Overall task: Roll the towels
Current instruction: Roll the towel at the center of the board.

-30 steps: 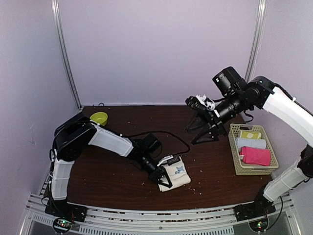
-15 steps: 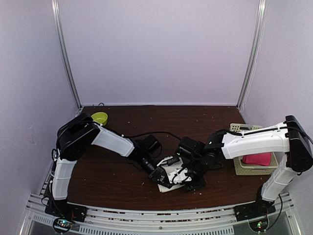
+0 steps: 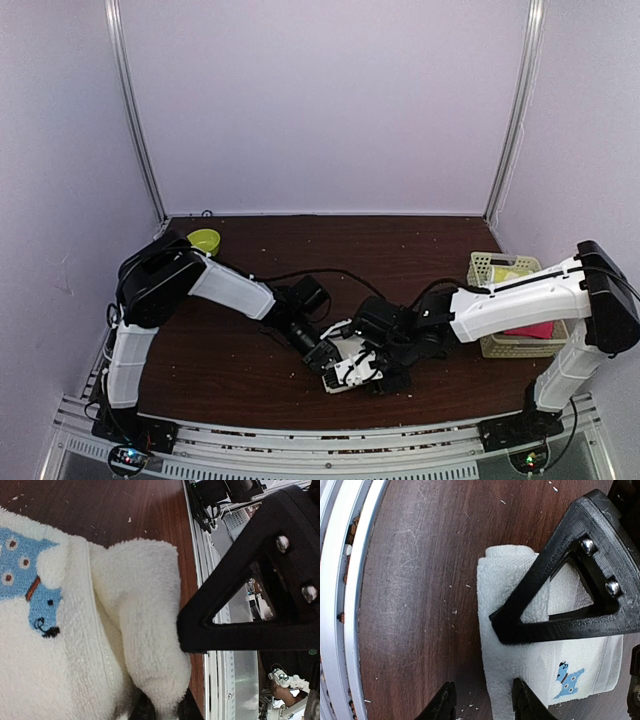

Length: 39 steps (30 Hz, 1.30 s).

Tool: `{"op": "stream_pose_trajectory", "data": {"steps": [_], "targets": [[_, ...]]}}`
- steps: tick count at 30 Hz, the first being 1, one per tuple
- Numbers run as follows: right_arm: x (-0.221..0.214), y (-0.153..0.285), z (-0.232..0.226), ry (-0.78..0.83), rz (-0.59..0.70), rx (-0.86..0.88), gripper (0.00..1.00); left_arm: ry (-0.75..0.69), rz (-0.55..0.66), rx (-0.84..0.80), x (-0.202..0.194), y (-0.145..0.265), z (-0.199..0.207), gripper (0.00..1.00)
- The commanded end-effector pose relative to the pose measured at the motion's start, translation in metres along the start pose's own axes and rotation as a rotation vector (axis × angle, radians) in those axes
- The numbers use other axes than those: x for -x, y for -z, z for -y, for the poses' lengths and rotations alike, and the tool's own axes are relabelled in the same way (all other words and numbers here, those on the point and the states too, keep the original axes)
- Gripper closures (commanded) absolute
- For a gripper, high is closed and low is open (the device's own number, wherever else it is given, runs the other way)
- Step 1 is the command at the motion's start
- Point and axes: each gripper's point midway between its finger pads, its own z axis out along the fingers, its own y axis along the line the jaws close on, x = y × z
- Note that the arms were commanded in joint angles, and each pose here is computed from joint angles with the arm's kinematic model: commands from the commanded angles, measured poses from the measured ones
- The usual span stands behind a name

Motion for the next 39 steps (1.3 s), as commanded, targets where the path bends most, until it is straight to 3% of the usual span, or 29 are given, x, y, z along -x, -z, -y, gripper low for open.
{"op": "stream_pose_trajectory", "data": {"steps": [1,8,18,34,39], "targets": [[0.002,-0.010,0.013,0.010,0.001,-0.105,0.59,0.150,-0.107,0.065,-0.049,-0.013,-0.029,0.90],[-0.014,-0.029,0.013,0.045,-0.066,-0.141,0.59,0.150,-0.126,0.037,-0.051,-0.011,-0.023,0.90],[0.016,0.022,0.020,0.035,0.008,-0.108,0.59,0.176,-0.124,0.033,-0.053,-0.008,-0.027,0.92],[-0.008,-0.032,0.004,0.066,-0.069,-0.067,0.59,0.167,-0.125,0.044,-0.052,-0.005,-0.025,0.92],[-0.022,-0.050,-0.002,0.064,-0.108,-0.025,0.67,0.119,-0.109,0.065,-0.044,0.006,-0.011,0.75]]}}
